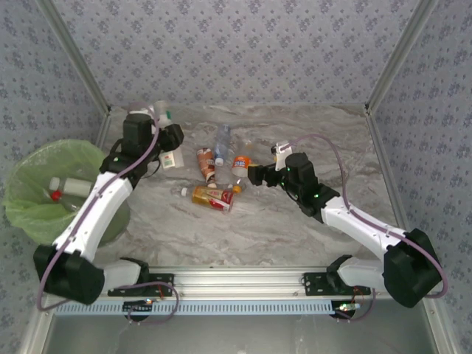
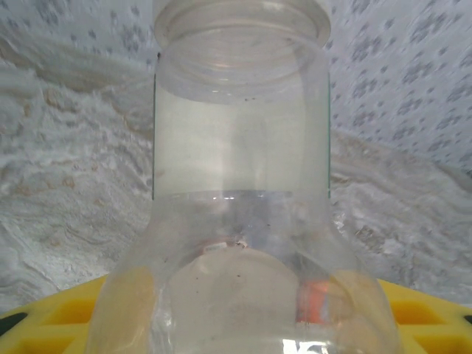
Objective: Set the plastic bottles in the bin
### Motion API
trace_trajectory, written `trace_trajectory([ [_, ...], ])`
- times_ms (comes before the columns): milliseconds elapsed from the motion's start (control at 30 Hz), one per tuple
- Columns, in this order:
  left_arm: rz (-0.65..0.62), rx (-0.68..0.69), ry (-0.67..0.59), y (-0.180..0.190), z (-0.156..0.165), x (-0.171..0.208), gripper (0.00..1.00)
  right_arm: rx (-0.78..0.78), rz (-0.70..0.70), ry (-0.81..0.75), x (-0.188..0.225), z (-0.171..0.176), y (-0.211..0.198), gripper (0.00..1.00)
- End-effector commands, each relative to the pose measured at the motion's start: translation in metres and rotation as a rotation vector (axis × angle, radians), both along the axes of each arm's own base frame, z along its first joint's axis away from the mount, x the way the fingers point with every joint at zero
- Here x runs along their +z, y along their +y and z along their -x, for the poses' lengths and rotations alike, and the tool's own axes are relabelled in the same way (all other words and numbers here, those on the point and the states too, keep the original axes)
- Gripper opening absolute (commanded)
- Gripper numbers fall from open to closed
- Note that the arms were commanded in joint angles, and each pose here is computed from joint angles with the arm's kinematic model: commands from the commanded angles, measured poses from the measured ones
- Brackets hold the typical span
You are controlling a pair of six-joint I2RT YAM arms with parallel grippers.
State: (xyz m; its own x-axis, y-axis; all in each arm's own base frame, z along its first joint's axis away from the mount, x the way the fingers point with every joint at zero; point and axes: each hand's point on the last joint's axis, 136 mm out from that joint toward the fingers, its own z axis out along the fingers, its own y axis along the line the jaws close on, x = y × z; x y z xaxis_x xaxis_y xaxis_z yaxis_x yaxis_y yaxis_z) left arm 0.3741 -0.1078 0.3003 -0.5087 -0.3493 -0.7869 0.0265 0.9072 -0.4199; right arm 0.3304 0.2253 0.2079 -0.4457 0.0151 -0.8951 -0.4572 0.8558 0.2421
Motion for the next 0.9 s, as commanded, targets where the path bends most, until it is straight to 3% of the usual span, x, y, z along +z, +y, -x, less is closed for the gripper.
trace_trajectory([
  [0, -0.035, 0.039, -0.067, 0.015, 0.02, 0.033, 0.32, 0.021, -0.011, -0.049, 0.019, -0.006, 0.009, 0.99],
  [267, -0.039, 0.037, -0.178, 0.027, 0.05, 0.09, 0.33, 0.053, -0.013, -0.06, 0.025, -0.008, 0.02, 0.99],
  [500, 0.085, -0.079, -0.337, 0.014, 0.085, 0.153, 0.34, 0.071, -0.004, -0.062, 0.025, -0.007, 0.028, 0.99],
  [867, -0.039, 0.108, -0.457, 0.059, 0.1, 0.187, 0.35, 0.088, 0.012, -0.061, 0.024, -0.007, 0.035, 0.99],
])
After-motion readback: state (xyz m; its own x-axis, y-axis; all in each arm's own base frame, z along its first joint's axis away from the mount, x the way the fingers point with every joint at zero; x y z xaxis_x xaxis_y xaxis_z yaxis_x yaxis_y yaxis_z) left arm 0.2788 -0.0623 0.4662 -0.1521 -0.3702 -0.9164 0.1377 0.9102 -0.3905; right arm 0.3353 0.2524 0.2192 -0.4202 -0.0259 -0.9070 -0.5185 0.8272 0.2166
